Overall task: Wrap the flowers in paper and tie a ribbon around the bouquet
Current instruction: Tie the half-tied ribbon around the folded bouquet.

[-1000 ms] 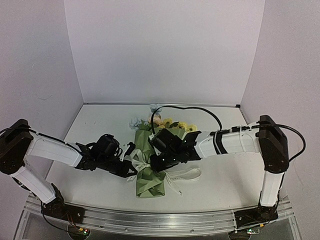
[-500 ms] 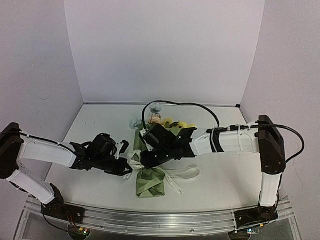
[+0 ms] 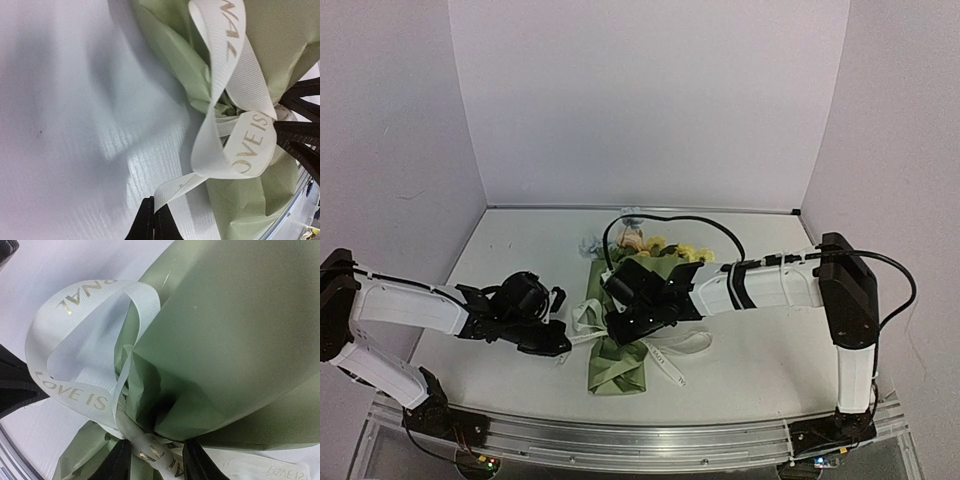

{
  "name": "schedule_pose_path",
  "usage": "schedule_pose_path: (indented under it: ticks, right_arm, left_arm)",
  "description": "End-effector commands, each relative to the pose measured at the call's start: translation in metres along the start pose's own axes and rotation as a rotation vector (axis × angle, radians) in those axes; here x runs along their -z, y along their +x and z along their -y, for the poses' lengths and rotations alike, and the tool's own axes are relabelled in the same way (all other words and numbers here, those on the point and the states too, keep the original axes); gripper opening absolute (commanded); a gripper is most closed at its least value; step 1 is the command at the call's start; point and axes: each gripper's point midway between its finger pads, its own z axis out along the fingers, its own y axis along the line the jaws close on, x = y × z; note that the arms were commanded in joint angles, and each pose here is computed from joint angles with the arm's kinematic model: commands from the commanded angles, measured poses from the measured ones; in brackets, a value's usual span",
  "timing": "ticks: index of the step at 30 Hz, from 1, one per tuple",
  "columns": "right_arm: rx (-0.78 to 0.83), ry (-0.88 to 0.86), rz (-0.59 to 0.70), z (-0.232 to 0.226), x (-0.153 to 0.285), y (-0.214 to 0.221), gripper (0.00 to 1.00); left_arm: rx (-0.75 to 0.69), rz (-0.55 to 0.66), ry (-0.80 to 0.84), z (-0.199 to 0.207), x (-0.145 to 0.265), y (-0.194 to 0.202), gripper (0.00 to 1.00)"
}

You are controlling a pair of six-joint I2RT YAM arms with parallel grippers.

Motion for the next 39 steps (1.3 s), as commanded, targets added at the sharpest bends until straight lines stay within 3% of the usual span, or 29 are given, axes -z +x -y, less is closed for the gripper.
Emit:
schedule_pose_path:
  ticks: [1, 13, 27, 34, 39]
  right_arm:
    - [-0.010, 0.035, 0.010, 0.006, 0.002, 0.000, 0.37]
    - [-0.010, 0.048, 0.008, 0.011, 0.005, 0.005, 0.35]
    - [-0.014, 0.051, 0.023, 0.012, 0.011, 0.001, 0.35]
    - [-0.018, 0.052, 0.035, 0.012, 0.015, -0.002, 0.36]
    - [-0.033, 0.010, 0.076, 0.005, 0.038, -0.016, 0.54]
  left_arm:
    - [0.069, 0.023, -0.122, -0.023, 0.012, 0.000, 0.00]
    - [0.257, 0.001, -0.342, -0.068, 0.027, 0.022, 0.00]
    - [0.346, -0.011, -0.403, -0.082, 0.041, 0.036, 0.02]
    - [0.349, 0.025, -0.389, -0.081, 0.046, 0.030, 0.18]
    - [0.307, 0.117, -0.279, -0.054, 0.062, 0.001, 0.46]
